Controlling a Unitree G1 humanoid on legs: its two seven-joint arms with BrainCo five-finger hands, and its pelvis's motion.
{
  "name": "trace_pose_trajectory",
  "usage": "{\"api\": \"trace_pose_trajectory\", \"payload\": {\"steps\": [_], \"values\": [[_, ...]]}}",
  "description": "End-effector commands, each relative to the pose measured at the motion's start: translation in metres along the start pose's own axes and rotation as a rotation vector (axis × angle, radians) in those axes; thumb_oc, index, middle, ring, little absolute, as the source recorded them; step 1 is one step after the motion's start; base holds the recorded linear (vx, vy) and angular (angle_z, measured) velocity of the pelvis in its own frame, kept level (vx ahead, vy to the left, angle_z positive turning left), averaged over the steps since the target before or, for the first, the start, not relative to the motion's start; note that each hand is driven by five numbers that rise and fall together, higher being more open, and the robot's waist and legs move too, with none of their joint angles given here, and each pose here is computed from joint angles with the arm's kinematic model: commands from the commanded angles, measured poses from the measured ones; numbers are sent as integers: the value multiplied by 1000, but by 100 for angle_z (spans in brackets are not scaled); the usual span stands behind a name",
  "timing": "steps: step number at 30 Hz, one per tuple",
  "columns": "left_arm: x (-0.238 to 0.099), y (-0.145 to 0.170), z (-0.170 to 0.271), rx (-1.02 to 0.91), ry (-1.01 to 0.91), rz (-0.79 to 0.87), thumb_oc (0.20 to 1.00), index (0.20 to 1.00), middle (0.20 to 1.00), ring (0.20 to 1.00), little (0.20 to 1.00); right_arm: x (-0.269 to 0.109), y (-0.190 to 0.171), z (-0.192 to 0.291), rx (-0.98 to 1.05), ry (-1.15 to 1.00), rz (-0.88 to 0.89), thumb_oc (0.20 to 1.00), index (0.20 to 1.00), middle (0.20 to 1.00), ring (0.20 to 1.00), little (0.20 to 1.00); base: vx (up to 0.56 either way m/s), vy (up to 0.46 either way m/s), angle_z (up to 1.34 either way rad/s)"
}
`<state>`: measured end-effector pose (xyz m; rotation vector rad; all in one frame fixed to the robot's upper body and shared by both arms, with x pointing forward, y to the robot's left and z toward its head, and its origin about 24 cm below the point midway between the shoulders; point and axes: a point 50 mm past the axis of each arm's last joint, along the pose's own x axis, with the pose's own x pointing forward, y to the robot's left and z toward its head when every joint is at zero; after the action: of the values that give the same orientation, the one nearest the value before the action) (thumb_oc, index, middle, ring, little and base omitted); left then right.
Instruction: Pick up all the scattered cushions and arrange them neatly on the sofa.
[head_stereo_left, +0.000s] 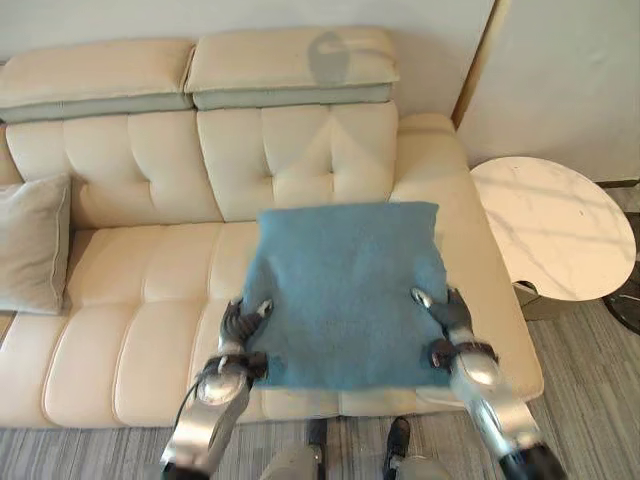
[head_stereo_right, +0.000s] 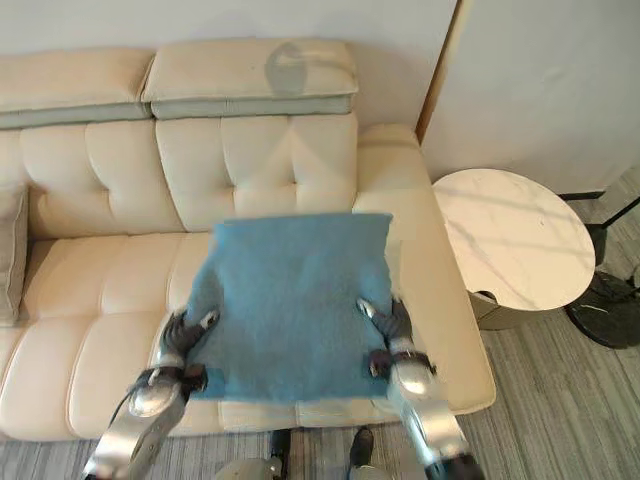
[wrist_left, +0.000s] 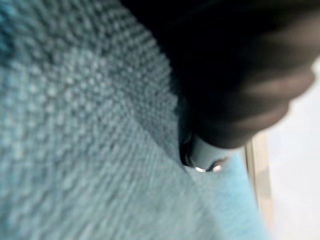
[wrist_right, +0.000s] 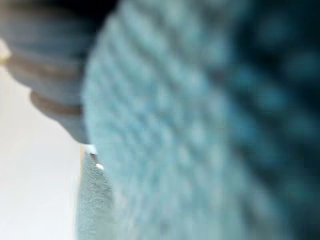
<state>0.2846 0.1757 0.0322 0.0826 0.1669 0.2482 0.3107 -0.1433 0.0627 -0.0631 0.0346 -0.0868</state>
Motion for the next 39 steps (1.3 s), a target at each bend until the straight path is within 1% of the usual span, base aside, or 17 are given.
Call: {"api": "trace_pose_trajectory", "payload": {"steps": [1, 6, 8, 11, 15, 16, 17, 18, 21, 24, 25, 26, 28, 31, 32, 35, 39], "values": [[29, -42, 137, -43, -538, -2, 200, 200, 200, 200, 200, 33, 29, 118, 15, -439, -14, 200, 200, 200, 200, 200, -146, 78, -1], [32, -41, 274, 3, -917, 262, 200, 200, 200, 200, 200, 44, 43, 250, -51, -799, -177, 200, 200, 200, 200, 200, -106, 135, -12], [30, -41, 293, 23, -962, 292, 200, 200, 200, 200, 200, 43, 46, 270, -56, -849, -196, 200, 200, 200, 200, 200, -2, 59, -7], [12, -36, 355, 86, -1123, 431, 200, 200, 200, 200, 200, 31, 54, 327, -115, -1004, -252, 200, 200, 200, 200, 200, 32, 90, -4], [6, -30, 381, 153, -1169, 524, 200, 200, 200, 200, 200, 24, 56, 355, -200, -1083, -274, 200, 200, 200, 200, 200, 51, 51, 6], [7, -28, 386, 169, -1162, 540, 247, 247, 247, 247, 247, 25, 56, 360, -233, -1086, -273, 947, 947, 947, 947, 947, 64, 62, 13], [9, -27, 389, 190, -1151, 547, 740, 740, 740, 740, 740, 27, 52, 367, -300, -1086, -287, 1000, 1000, 1000, 1000, 1000, 68, 62, 12], [14, -15, 395, 251, -1118, 604, 1000, 1000, 1000, 1000, 1000, 34, 42, 370, -368, -1055, -319, 1000, 1000, 1000, 1000, 1000, 53, 47, 8], [15, -3, 404, 301, -1102, 641, 1000, 1000, 1000, 1000, 1000, 35, 30, 381, -447, -1050, -354, 1000, 1000, 1000, 1000, 1000, 38, 25, 10], [19, 29, 413, 414, -1047, 751, 1000, 1000, 1000, 1000, 1000, 38, -22, 396, -650, -1008, -581, 1000, 1000, 1000, 1000, 1000, 12, 19, 16], [18, 29, 414, 413, -1048, 750, 1000, 1000, 1000, 1000, 1000, 38, -22, 397, -650, -1009, -582, 1000, 1000, 1000, 1000, 1000, 7, 44, 17], [19, 45, 416, 478, -1027, 809, 1000, 1000, 1000, 1000, 1000, 36, -45, 399, -682, -1011, -696, 1000, 1000, 1000, 1000, 1000, 0, 32, 11], [18, 61, 419, 515, -1007, 842, 1000, 1000, 1000, 1000, 1000, 36, -71, 402, -719, -934, -733, 1000, 1000, 1000, 1000, 1000, -3, 27, 10], [20, 81, 417, 555, -967, 890, 1000, 1000, 1000, 1000, 1000, 33, -91, 403, -701, -907, -783, 1000, 1000, 1000, 1000, 1000, -6, 39, 7], [22, 101, 411, 650, -925, 948, 1000, 1000, 1000, 1000, 1000, 33, -117, 395, -687, -856, -837, 1000, 1000, 1000, 1000, 1000, -5, 35, 2], [30, 132, 392, 755, -828, 1004, 1000, 1000, 1000, 1000, 1000, 37, -146, 373, -639, -778, -878, 1000, 1000, 1000, 1000, 1000, -3, 37, 5], [44, 157, 357, 741, -705, 975, 1000, 1000, 1000, 1000, 1000, 53, -165, 324, -477, -654, -851, 1000, 1000, 1000, 1000, 1000, 2, 6, -2]]}}
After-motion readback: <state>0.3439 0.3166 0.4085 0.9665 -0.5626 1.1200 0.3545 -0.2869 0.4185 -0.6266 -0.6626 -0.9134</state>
